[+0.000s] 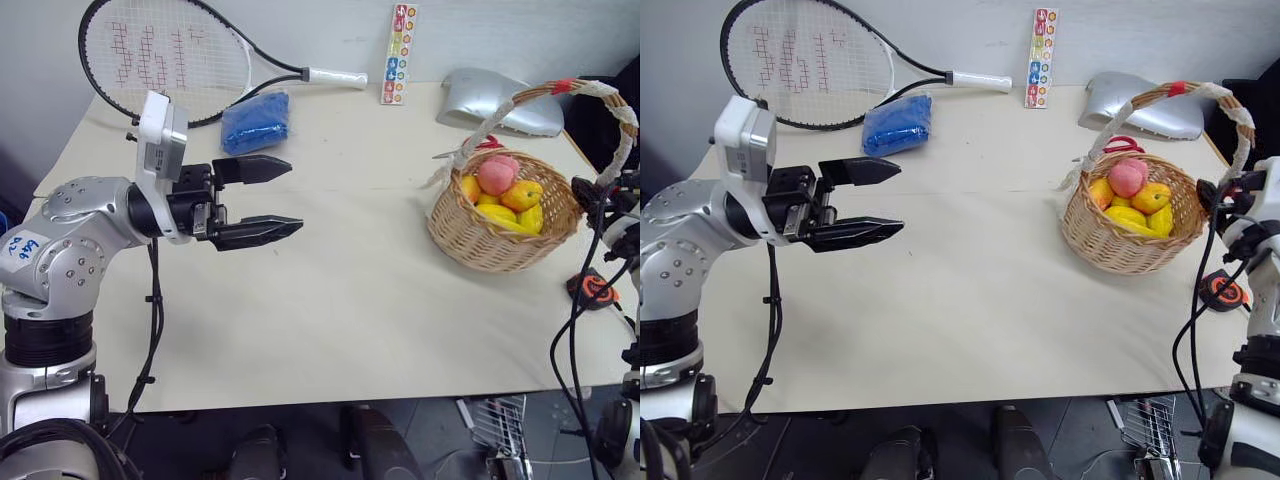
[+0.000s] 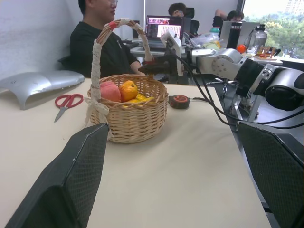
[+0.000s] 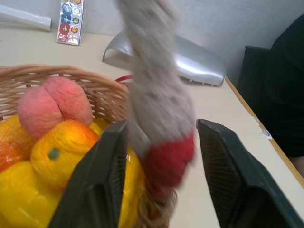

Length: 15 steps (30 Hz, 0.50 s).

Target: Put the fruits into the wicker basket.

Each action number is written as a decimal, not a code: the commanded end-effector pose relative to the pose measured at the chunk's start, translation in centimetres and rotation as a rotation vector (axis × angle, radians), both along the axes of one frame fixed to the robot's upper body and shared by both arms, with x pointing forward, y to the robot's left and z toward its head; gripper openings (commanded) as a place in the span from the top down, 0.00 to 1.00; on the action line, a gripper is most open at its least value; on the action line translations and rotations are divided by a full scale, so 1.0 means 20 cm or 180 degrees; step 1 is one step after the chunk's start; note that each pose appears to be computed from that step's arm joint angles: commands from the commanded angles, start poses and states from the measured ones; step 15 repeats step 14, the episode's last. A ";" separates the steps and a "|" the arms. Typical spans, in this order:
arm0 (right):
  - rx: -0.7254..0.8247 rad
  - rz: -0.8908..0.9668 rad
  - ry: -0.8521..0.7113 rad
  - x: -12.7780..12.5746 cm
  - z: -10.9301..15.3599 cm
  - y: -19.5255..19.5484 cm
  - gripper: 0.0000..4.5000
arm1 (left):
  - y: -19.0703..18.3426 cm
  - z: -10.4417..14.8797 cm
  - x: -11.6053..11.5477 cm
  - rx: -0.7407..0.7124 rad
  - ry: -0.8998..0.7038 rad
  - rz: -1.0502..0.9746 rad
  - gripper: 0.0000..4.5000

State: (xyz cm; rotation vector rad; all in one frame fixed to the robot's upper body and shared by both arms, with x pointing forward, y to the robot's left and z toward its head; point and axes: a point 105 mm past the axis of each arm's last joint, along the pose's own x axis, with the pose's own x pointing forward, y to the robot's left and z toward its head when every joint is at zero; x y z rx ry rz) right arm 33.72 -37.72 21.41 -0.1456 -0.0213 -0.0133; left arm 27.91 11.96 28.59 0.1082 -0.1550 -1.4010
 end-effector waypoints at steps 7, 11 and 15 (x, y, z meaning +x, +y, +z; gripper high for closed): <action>-0.0114 0.0755 0.0498 -0.57 0.34 -0.18 0.01 | 0.03 0.01 0.00 0.0012 -0.0036 -0.0150 0.00; -0.0015 0.0888 0.0609 -0.65 0.39 -0.18 0.01 | 0.05 0.01 0.03 -0.0019 -0.0030 -0.0122 0.00; 0.0089 0.0955 0.0482 -0.61 0.40 -0.15 0.01 | 0.04 0.03 0.06 -0.0127 -0.0042 -0.0082 0.00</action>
